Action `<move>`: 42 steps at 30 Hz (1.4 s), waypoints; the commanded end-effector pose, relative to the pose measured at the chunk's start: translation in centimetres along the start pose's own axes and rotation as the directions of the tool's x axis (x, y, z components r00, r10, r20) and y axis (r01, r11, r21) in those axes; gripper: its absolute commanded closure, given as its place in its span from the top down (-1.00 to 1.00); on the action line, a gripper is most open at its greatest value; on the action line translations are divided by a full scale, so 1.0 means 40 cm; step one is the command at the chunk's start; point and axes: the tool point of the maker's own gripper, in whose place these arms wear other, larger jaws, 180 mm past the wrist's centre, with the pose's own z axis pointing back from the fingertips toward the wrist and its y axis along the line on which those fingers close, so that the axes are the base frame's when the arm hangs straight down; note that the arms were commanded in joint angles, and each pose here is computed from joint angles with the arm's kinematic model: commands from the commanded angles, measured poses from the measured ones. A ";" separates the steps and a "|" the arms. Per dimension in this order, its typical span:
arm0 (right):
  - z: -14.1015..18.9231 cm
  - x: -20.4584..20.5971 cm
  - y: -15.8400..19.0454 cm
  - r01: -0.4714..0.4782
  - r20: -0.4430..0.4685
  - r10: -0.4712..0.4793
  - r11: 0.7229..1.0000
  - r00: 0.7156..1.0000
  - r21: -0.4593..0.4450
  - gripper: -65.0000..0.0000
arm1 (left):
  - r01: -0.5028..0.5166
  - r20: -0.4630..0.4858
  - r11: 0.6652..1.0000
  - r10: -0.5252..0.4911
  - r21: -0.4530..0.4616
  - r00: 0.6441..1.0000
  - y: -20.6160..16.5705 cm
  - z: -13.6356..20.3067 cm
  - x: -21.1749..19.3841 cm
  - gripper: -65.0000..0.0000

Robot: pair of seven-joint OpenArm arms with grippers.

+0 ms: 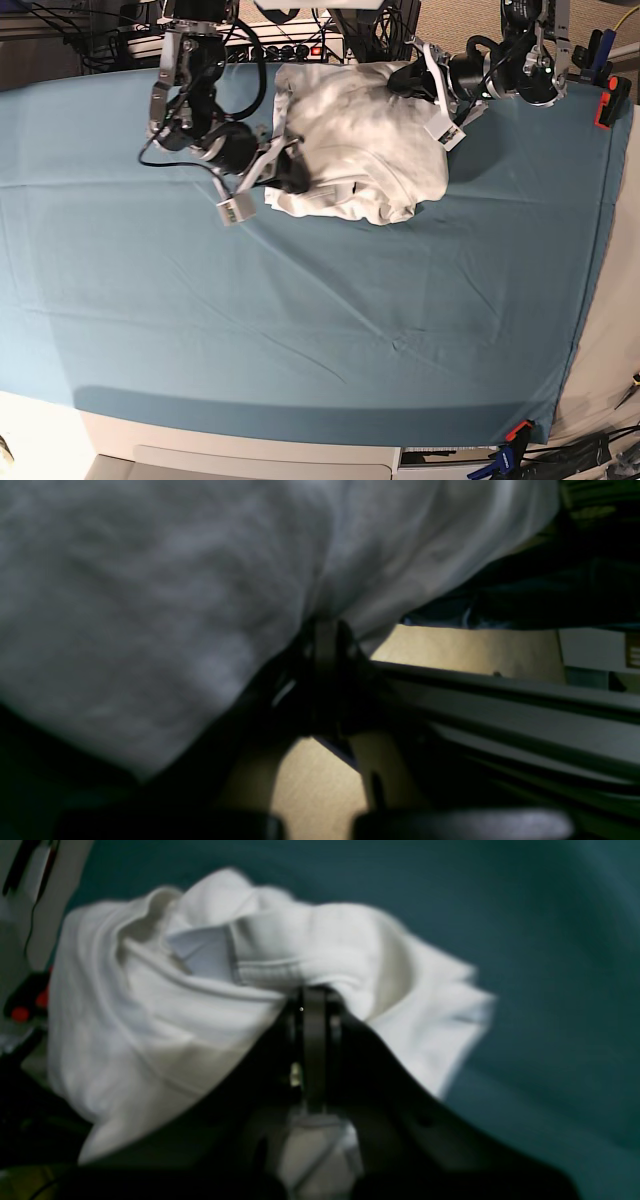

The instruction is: Fold the T-shirt properly

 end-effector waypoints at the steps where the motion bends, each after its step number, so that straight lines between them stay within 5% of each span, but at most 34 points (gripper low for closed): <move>1: 0.013 0.045 -0.021 -0.006 0.054 0.008 1.000 0.998 -0.028 -1.00 | 0.016 -0.033 0.998 -0.015 0.054 0.999 0.029 0.015 -0.012 -1.00; 9: 0.059 0.092 -0.089 0.051 0.139 -0.039 0.995 0.990 -0.087 -1.00 | 0.042 -0.034 0.999 -0.041 0.010 0.999 0.007 0.030 -0.005 -1.00; 13: 0.074 0.099 -0.101 0.080 0.166 -0.064 0.993 0.984 -0.088 -1.00 | 0.147 -0.002 0.988 -0.147 -0.055 0.989 -0.043 0.063 0.025 -1.00; 19: 0.104 0.107 -0.129 0.113 0.201 -0.090 0.987 0.976 -0.110 -1.00 | 0.394 0.090 0.915 -0.387 -0.086 0.918 -0.163 0.134 0.083 -1.00; 22: 0.140 0.113 -0.147 0.113 0.203 -0.082 0.983 0.976 -0.147 -1.00 | 0.449 0.082 0.893 -0.451 0.036 0.889 -0.137 0.167 0.105 -1.00; 24: 0.183 0.123 -0.155 0.105 0.212 -0.067 0.979 0.975 -0.173 -1.00 | 0.395 0.065 0.897 -0.414 0.196 0.908 -0.054 0.201 0.128 -1.00; 26: 0.242 0.125 -0.167 0.085 0.229 -0.033 0.972 0.973 -0.221 -1.00 | 0.315 0.065 0.868 -0.365 0.385 0.929 0.043 0.261 0.152 -1.00; 30: 0.377 0.066 -0.194 0.029 0.171 0.037 0.930 0.985 -0.367 -1.00 | 0.163 0.076 0.718 -0.288 0.677 0.955 0.197 0.423 0.164 -1.00; 32: 0.446 0.017 -0.198 0.007 0.117 0.048 0.903 0.992 -0.429 -1.00 | 0.108 0.094 0.649 -0.267 0.753 0.959 0.236 0.496 0.159 -1.00; 35: 0.544 -0.051 -0.194 -0.010 0.043 0.037 0.866 0.998 -0.500 -1.00 | 0.005 0.126 0.593 -0.179 0.805 0.976 0.289 0.564 0.113 -1.00; 38: 0.628 -0.120 -0.203 -0.003 -0.021 -0.011 0.823 1.000 -0.568 -1.00 | -0.060 0.110 0.592 -0.050 0.804 0.993 0.327 0.571 0.014 -1.00; 42: 0.702 -0.211 -0.200 0.005 -0.110 -0.092 0.789 0.990 -0.615 -1.00 | -0.190 0.065 0.670 0.207 0.717 0.976 0.345 0.513 -0.172 -1.00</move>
